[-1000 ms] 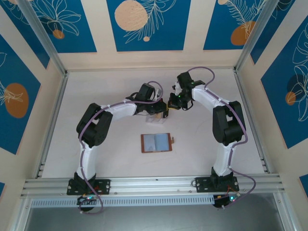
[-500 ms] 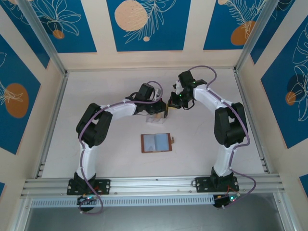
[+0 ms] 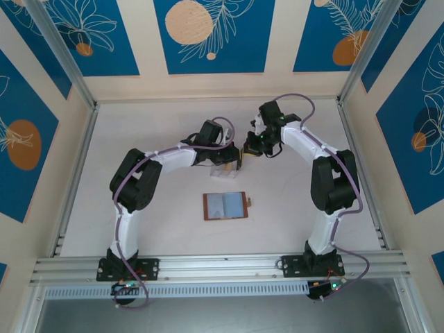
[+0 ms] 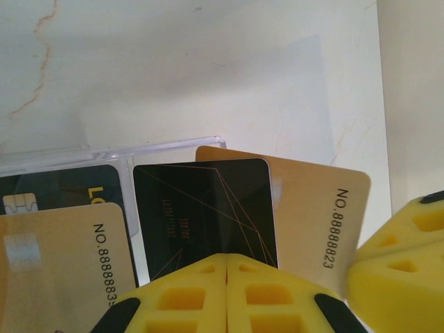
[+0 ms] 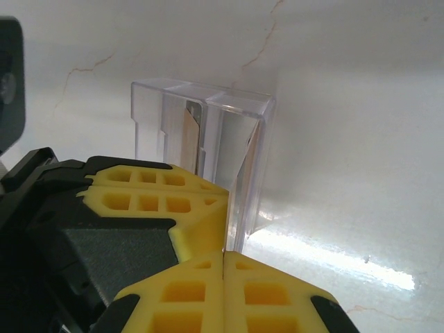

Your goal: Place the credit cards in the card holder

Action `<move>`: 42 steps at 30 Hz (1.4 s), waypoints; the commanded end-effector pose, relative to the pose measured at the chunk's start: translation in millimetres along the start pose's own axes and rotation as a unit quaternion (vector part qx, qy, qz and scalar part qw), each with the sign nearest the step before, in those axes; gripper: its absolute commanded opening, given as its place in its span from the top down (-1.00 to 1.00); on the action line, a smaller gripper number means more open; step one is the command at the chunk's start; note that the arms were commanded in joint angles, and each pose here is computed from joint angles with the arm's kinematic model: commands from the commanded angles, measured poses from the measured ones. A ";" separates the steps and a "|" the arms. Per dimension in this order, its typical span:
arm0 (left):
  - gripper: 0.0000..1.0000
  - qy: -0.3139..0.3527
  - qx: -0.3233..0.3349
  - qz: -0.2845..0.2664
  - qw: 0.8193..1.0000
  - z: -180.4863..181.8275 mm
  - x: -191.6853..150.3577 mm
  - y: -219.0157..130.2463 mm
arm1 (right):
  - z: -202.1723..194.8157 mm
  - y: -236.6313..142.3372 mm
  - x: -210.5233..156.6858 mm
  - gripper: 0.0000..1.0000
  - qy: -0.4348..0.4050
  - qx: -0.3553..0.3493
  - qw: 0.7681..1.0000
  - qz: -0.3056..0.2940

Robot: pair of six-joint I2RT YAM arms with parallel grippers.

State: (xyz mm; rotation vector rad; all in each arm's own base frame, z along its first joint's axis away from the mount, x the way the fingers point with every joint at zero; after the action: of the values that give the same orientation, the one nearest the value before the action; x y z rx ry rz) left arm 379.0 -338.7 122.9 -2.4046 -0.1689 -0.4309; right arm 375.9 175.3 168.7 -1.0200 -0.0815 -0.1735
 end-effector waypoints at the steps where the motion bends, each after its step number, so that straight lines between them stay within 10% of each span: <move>1: 0.87 -0.027 0.022 0.028 0.999 16.4 -14.8 -1.3 | 16.6 -26.6 2.1 1.00 -0.014 0.029 0.999 -0.025; 29: 0.59 -0.022 -0.037 -0.041 0.998 -18.7 23.6 -72.3 | 31.3 -56.4 -2.1 1.00 -0.035 0.047 0.997 -0.054; 42: 0.34 0.031 0.025 -0.024 0.999 -16.6 -24.0 -130.1 | 58.0 -82.6 -37.7 1.00 -0.077 0.079 0.992 -0.057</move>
State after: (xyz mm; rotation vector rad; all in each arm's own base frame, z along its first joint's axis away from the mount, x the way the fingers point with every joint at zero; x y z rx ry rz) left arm 338.2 -268.6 213.8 -2.4186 -0.2623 -0.5227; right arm 346.5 182.3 249.3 -0.9162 -0.2693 -0.2318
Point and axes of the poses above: each hand's point on the last joint's axis, 136 mm out from that joint toward the fingers, its own y axis out along the fingers, its own z axis along the line the jaws close on, x = y × z, the point moved 6 cm from there along -y, back along the fingers, and after that the axes turned 3 degrees about y, right-handed, at the moved point
